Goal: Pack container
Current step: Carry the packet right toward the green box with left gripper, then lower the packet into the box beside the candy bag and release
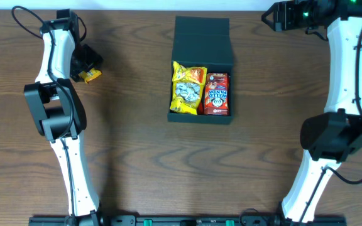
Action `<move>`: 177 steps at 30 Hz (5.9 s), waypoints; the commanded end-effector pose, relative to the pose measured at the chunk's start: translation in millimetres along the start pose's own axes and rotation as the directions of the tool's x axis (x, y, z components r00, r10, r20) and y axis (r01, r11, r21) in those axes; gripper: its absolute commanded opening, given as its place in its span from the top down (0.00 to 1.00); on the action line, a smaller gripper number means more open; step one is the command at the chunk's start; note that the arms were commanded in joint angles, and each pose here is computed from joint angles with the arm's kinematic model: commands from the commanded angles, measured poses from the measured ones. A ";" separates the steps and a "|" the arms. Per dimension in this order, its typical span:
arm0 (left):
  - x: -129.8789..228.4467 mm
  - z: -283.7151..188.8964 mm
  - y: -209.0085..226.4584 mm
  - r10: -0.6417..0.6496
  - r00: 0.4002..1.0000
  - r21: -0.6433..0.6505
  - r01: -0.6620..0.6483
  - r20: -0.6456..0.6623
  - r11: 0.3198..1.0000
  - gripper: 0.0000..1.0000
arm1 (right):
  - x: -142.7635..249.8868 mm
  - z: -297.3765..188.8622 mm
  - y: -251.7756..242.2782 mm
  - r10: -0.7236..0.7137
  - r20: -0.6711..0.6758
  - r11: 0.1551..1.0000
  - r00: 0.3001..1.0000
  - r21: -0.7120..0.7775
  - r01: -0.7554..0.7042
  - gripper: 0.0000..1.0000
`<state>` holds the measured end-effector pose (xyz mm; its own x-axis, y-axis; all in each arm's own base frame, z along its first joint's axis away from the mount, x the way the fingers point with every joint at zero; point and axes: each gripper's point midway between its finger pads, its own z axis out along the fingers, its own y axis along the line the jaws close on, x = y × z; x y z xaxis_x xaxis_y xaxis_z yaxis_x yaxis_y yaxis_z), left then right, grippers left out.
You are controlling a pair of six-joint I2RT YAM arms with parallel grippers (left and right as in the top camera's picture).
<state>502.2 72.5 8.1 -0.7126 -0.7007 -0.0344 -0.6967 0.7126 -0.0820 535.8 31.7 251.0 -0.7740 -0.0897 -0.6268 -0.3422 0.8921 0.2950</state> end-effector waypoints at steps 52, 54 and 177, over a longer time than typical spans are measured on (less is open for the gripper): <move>214.6 -119.3 -178.7 0.719 0.693 0.092 -0.720 0.053 0.688 0.65 | 8.8 -59.3 -100.1 0.104 0.091 0.985 0.990 0.132 -0.115 0.34; 229.2 -118.7 -175.4 0.758 0.652 0.082 -0.757 0.023 0.649 0.65 | 8.6 -59.4 -100.2 0.103 0.092 0.985 0.990 0.133 -0.114 0.34; 324.4 -58.1 -140.0 0.819 0.522 0.109 -0.824 -0.239 0.557 0.78 | 23.2 -49.8 -80.8 0.066 0.009 0.993 0.998 0.098 -0.067 0.32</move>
<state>367.0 -245.9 65.3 -0.9374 0.3202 0.1369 0.3081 0.9458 -0.1023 518.8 -68.0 242.5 -0.8038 -0.0036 -0.5949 -0.2093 0.9378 0.2771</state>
